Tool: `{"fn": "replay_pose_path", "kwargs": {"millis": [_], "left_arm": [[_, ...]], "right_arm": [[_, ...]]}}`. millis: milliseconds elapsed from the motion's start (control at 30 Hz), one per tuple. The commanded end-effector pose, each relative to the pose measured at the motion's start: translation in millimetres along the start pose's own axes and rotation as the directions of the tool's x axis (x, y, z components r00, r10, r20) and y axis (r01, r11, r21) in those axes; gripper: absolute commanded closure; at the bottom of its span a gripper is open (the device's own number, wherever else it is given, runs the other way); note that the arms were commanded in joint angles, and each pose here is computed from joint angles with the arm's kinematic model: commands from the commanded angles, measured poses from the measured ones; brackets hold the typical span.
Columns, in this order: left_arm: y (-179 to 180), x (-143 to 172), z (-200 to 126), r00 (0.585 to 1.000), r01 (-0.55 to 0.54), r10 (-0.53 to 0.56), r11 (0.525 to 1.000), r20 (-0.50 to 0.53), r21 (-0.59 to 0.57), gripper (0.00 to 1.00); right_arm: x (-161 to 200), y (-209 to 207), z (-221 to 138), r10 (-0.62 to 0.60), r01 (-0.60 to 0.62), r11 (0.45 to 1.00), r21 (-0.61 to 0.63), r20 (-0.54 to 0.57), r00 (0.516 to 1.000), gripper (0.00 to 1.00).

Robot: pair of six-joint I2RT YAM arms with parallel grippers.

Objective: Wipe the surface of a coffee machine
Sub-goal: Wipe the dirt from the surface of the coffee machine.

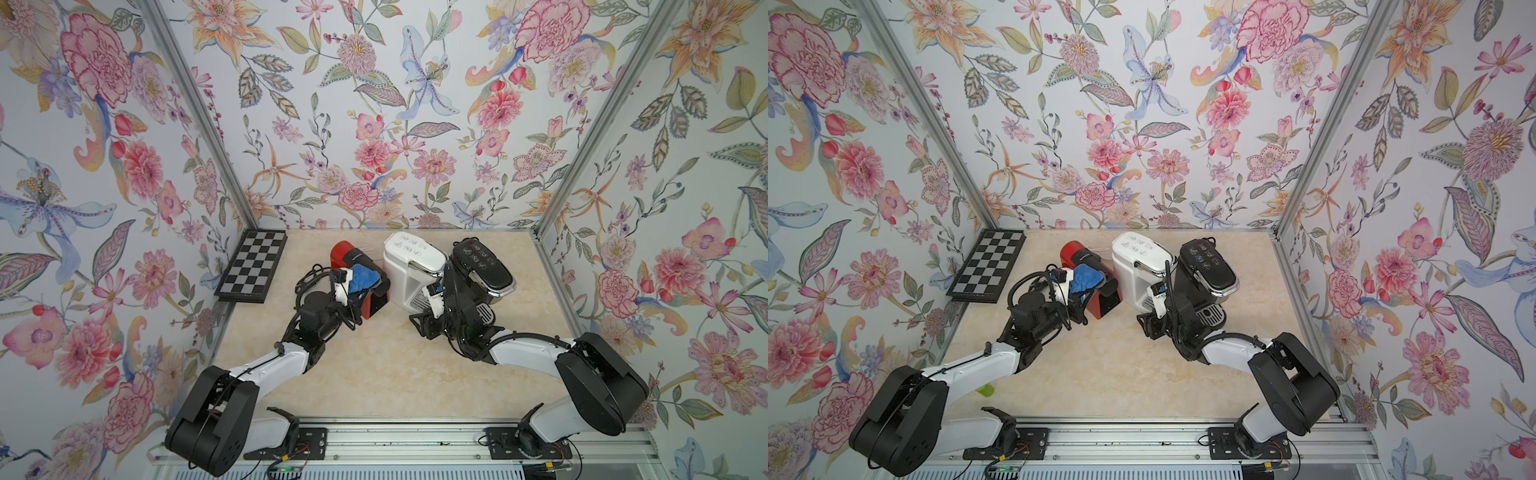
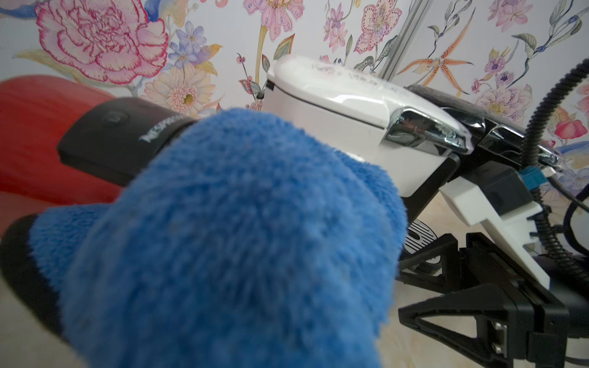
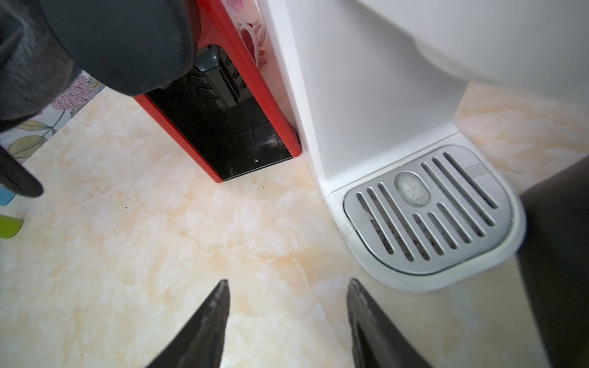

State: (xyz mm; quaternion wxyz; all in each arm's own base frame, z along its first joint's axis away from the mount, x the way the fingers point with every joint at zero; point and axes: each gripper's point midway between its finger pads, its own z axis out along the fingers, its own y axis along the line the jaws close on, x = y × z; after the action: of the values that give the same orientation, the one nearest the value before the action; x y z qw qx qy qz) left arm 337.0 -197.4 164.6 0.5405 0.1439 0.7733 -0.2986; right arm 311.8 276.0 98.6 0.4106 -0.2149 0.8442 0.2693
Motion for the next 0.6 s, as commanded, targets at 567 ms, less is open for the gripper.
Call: {"fn": "replay_pose_path", "kwargs": {"millis": [567], "left_arm": [[52, -2, 9, 0.980, 0.066, -0.099, 0.980, -0.171, -0.187, 1.00]], "right_arm": [[-12, 6, -4, -0.013, 0.013, 1.000, -0.010, 0.036, 0.999, 0.40]]}}
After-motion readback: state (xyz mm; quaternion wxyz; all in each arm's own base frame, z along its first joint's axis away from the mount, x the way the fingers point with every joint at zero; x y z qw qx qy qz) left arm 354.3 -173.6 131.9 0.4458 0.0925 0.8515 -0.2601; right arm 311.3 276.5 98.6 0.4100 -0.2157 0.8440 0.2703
